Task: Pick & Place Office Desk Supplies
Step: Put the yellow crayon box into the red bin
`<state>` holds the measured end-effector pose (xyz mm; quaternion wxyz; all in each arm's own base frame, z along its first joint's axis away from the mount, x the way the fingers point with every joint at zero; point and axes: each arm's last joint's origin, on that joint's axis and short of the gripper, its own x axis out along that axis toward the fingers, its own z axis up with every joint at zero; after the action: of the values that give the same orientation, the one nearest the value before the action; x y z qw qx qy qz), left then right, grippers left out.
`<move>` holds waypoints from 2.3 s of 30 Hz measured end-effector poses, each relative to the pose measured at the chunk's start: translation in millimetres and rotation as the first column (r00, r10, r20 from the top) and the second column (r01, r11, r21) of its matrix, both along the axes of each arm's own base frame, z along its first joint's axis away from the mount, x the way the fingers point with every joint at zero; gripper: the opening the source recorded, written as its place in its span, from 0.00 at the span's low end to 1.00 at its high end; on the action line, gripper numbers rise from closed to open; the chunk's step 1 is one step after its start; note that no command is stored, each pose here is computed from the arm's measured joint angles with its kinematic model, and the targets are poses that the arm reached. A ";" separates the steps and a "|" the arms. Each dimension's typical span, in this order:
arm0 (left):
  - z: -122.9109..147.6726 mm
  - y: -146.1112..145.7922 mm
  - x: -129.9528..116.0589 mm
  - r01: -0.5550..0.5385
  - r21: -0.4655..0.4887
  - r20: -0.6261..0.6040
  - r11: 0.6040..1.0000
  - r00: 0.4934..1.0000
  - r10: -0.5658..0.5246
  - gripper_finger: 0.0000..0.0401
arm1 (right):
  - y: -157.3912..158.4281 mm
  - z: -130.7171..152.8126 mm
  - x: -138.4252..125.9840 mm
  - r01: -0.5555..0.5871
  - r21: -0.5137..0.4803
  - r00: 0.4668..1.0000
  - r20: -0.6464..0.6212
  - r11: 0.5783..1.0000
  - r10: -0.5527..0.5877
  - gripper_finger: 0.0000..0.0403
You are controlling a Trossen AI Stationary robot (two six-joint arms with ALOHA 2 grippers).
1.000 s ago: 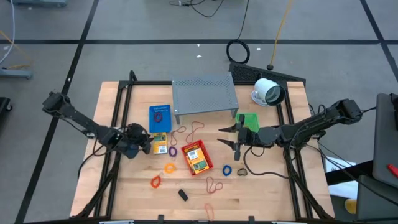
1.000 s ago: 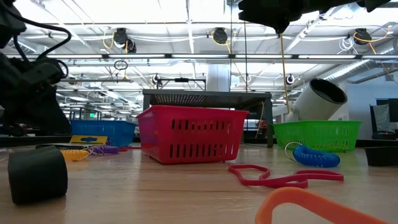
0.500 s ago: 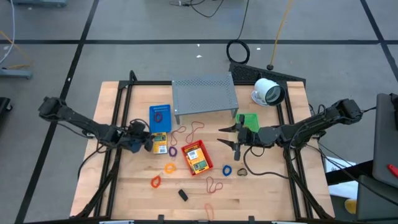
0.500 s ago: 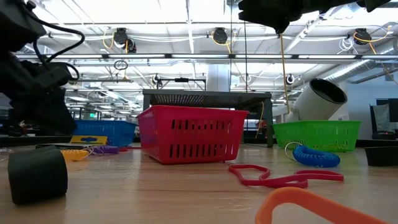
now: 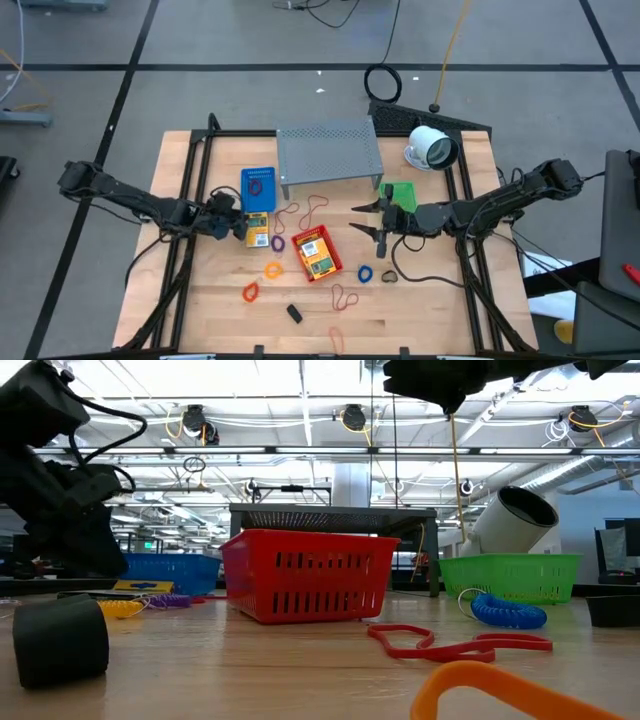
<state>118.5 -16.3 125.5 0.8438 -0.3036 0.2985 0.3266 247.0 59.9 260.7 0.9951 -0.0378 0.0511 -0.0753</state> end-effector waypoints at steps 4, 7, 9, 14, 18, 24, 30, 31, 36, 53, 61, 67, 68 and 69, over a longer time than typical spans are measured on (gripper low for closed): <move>-3.2 -0.1 2.8 0.028 -0.033 -0.019 0.999 0.999 -0.028 0.35 | 0.0 0.0 0.0 0.000 0.000 1.000 0.000 1.000 0.000 0.41; -14.5 0.0 5.6 0.053 -0.061 0.011 0.997 0.999 -0.052 0.35 | 0.1 0.0 0.0 -0.001 0.000 1.000 0.000 1.000 0.001 0.41; -24.6 0.8 5.3 0.062 -0.071 0.036 0.996 0.998 -0.059 0.35 | 0.1 0.0 0.0 -0.001 0.000 1.000 0.000 1.000 0.001 0.41; -36.4 2.2 4.5 0.072 -0.072 0.088 0.995 0.994 -0.065 0.35 | 0.1 0.0 0.0 -0.001 0.000 1.000 0.000 1.000 0.001 0.41; -34.3 1.9 7.0 0.121 -0.023 0.107 0.992 0.987 -0.118 0.35 | 0.1 -0.2 0.0 -0.001 -0.002 1.000 -0.003 1.000 0.001 0.41; -33.1 1.5 8.1 0.142 -0.003 0.113 0.990 0.984 -0.141 0.19 | 0.1 -0.5 -0.1 -0.001 -0.002 1.000 -0.006 1.000 0.001 0.41; -31.7 1.3 9.4 0.174 0.039 0.111 0.984 0.978 -0.178 0.02 | 0.1 -0.5 -0.1 -0.001 -0.002 1.000 -0.006 1.000 0.001 0.41; -31.4 1.3 9.6 0.174 0.041 0.114 0.984 0.978 -0.178 0.01 | 0.1 -0.5 -0.1 -0.001 -0.002 1.000 -0.006 1.000 0.001 0.41; -25.7 0.4 14.3 0.191 0.068 0.176 0.979 0.964 -0.201 0.01 | 0.1 -0.5 -0.1 -0.001 -0.002 1.000 -0.006 1.000 0.001 0.41; -12.4 -6.2 23.8 0.401 0.140 0.268 0.905 0.865 -0.424 0.12 | 0.1 -1.1 -0.1 -0.001 -0.004 1.000 -0.012 1.000 0.001 0.41; 21.2 -13.5 45.6 0.516 0.220 0.273 0.828 0.782 -0.560 0.29 | -1.4 -1.5 0.3 0.006 -0.006 1.000 -0.015 1.000 -0.006 0.41; 65.2 -11.6 65.8 0.586 0.213 0.003 0.782 0.800 -0.600 0.41 | -6.2 -2.0 1.8 0.028 0.006 1.000 -0.015 1.000 -0.028 0.41; 70.8 -9.6 69.2 0.590 0.193 -0.051 0.784 0.804 -0.593 0.42 | -6.2 -2.6 2.3 0.028 0.011 0.999 -0.016 1.000 -0.028 0.41; 75.3 -7.4 71.9 0.596 0.171 -0.105 0.785 0.803 -0.586 0.43 | -6.2 -3.1 2.4 0.028 0.012 0.999 -0.020 1.000 -0.028 0.41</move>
<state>190.5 -23.7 200.7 0.9220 -0.1027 0.3644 0.0809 249.4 53.7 257.5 0.9936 -0.0318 0.0617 -0.0887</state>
